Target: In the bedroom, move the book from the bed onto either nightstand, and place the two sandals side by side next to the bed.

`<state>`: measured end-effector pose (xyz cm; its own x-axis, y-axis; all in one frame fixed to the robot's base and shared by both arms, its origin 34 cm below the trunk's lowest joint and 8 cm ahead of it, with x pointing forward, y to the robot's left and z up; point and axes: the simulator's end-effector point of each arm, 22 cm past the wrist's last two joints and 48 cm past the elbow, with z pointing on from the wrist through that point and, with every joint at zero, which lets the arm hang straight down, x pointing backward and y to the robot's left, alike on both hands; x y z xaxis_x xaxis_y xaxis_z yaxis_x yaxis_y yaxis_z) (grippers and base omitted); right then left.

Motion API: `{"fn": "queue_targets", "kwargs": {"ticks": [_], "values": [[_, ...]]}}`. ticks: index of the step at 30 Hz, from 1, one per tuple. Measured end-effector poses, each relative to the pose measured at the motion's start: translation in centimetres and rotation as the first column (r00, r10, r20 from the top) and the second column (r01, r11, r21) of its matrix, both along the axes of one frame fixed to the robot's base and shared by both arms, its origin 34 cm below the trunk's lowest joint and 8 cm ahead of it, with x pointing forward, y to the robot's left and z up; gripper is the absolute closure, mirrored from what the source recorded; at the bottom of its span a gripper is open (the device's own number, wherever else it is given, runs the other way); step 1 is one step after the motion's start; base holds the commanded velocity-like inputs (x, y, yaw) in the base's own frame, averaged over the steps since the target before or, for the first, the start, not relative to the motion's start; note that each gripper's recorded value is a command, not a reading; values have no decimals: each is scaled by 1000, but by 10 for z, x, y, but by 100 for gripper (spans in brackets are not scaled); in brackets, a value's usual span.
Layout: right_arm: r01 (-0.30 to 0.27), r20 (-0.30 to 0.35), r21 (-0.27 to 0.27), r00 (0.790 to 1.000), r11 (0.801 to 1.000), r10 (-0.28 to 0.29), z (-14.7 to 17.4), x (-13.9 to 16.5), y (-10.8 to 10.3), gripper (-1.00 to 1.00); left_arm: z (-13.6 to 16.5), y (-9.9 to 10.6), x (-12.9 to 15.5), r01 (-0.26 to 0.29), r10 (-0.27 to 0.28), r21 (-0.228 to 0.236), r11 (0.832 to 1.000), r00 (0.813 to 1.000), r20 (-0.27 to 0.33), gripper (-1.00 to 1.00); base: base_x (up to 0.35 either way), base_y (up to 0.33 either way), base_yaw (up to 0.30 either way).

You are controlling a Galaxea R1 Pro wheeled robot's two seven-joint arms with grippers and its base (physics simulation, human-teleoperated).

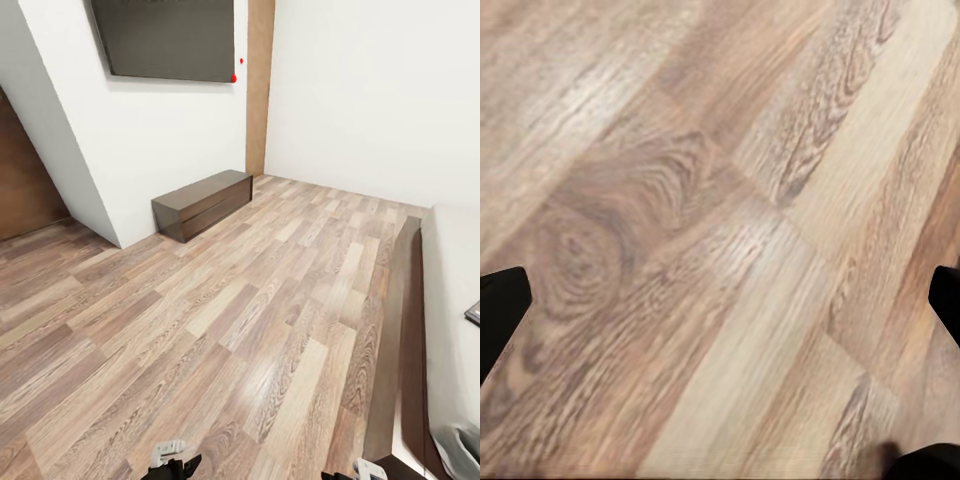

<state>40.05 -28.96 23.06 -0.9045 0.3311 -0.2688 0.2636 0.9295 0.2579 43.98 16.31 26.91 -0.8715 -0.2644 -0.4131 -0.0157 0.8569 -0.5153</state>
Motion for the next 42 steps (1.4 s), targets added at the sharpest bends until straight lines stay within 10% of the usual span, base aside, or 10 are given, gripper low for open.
{"fn": "queue_targets", "kwargs": {"ticks": [42], "values": [[-2, 19, 0, 1000, 1000, 2, 5, 7, 1, -100, 6, 0, 6, 0, 0, 0, 1000, 1000, 18, -100, 0, 0, 89]]}}
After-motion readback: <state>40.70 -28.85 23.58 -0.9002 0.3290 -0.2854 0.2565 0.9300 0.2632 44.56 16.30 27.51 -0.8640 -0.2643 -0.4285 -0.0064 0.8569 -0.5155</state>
